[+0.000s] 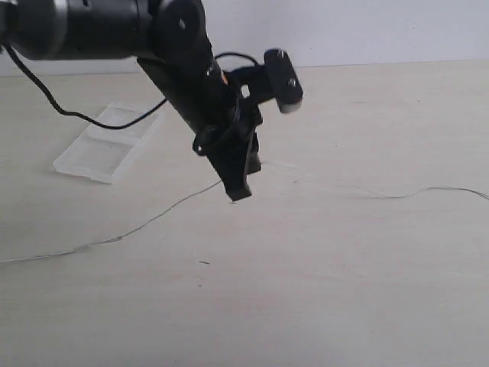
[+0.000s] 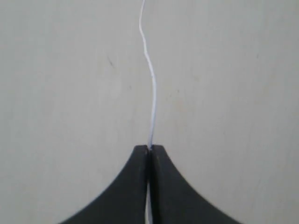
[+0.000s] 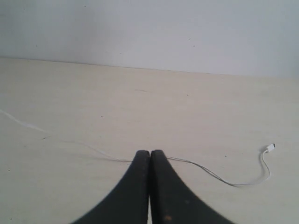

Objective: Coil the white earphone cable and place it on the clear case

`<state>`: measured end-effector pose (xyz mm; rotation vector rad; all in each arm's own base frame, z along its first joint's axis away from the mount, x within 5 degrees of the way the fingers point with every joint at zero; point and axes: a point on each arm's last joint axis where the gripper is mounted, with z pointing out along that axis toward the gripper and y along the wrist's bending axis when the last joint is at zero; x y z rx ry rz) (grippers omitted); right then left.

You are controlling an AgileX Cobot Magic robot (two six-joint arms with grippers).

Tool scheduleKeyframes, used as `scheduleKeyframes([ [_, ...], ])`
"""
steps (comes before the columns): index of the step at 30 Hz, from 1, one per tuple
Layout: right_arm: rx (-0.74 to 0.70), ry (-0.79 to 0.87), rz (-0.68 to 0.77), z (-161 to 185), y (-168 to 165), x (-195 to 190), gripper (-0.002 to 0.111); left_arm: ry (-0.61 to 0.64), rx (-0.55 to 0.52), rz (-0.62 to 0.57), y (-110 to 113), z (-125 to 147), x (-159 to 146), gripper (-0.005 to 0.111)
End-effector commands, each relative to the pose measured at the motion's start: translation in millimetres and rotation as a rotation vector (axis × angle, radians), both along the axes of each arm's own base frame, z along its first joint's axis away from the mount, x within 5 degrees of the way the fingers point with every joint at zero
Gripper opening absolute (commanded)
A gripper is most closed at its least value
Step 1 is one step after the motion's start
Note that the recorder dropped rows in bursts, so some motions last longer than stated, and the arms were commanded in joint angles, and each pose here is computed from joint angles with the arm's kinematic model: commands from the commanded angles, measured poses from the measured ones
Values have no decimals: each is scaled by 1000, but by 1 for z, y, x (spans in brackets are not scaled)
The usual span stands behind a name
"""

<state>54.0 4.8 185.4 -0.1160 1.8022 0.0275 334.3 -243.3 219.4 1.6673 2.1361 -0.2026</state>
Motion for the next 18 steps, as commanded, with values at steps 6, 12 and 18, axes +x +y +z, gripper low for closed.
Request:
scheduleKeyframes([
  [6, -2, -10, -5, 0, 0, 0, 0, -203, -424, 104, 16, 136, -43, 0],
  [12, -2, -10, -5, 0, 0, 0, 0, -295, -584, 109, 36, 203, -77, 0],
  [18, -2, -10, -5, 0, 0, 0, 0, -377, -719, 141, 53, 254, -103, 0],
])
